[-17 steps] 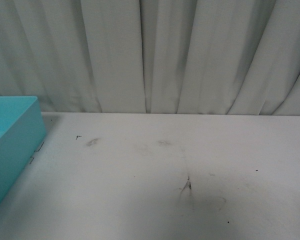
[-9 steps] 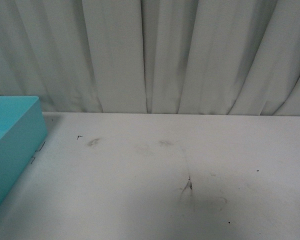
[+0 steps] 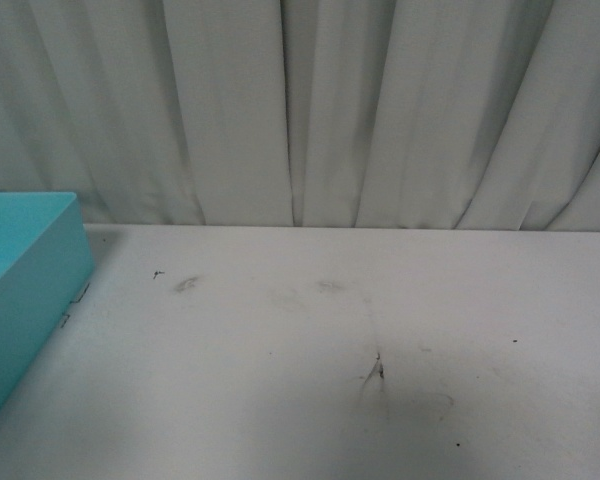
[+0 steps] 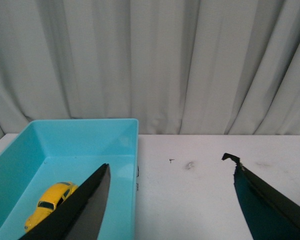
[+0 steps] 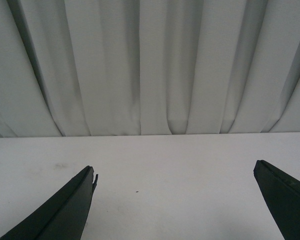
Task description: Wind up and store yellow beetle toy
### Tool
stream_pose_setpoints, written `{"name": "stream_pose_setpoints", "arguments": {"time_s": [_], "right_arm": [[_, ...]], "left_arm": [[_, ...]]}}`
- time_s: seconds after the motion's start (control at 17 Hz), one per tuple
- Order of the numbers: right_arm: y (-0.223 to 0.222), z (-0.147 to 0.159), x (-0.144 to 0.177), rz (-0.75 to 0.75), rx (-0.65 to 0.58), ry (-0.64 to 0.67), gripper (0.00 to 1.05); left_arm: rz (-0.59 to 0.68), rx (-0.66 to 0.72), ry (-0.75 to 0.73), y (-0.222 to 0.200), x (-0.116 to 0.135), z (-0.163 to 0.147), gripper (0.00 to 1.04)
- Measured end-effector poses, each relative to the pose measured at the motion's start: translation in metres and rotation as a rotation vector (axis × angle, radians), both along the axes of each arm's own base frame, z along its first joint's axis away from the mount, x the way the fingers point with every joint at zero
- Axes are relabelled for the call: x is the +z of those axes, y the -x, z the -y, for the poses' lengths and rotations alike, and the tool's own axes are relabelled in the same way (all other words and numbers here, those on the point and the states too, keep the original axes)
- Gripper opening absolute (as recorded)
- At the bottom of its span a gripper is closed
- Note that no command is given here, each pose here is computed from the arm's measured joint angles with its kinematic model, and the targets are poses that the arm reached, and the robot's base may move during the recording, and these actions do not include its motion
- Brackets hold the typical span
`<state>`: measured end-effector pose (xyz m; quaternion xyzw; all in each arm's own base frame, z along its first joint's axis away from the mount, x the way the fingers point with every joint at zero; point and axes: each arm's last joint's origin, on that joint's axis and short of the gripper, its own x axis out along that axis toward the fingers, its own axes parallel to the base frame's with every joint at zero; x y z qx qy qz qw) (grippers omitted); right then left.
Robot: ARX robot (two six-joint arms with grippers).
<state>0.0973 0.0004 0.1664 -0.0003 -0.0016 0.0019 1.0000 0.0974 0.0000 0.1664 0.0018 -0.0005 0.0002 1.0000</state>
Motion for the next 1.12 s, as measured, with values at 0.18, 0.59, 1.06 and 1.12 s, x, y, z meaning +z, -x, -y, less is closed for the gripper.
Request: {"name": "stream_pose_setpoints", "arguments": {"time_s": [0.18, 0.59, 1.06, 1.12], "right_arm": [[0.0000, 0.0000, -0.0001, -0.001, 0.000, 0.000, 0.98], [0.0000, 0.0000, -0.0003, -0.003, 0.000, 0.000, 0.98], [0.0000, 0.0000, 0.0005, 0.006, 0.001, 0.000, 0.98], [0.0000, 0.0000, -0.0003, -0.003, 0.000, 0.000, 0.98]], "left_arm": [[0.000, 0.000, 0.000, 0.0000, 0.0000, 0.0000, 0.98], [-0.002, 0.000, 0.000, 0.0000, -0.0002, 0.0000, 0.98], [0.005, 0.001, 0.000, 0.0000, 0.0004, 0.0000, 0.98], [-0.002, -0.001, 0.000, 0.0000, -0.0002, 0.0001, 0.98]]}}
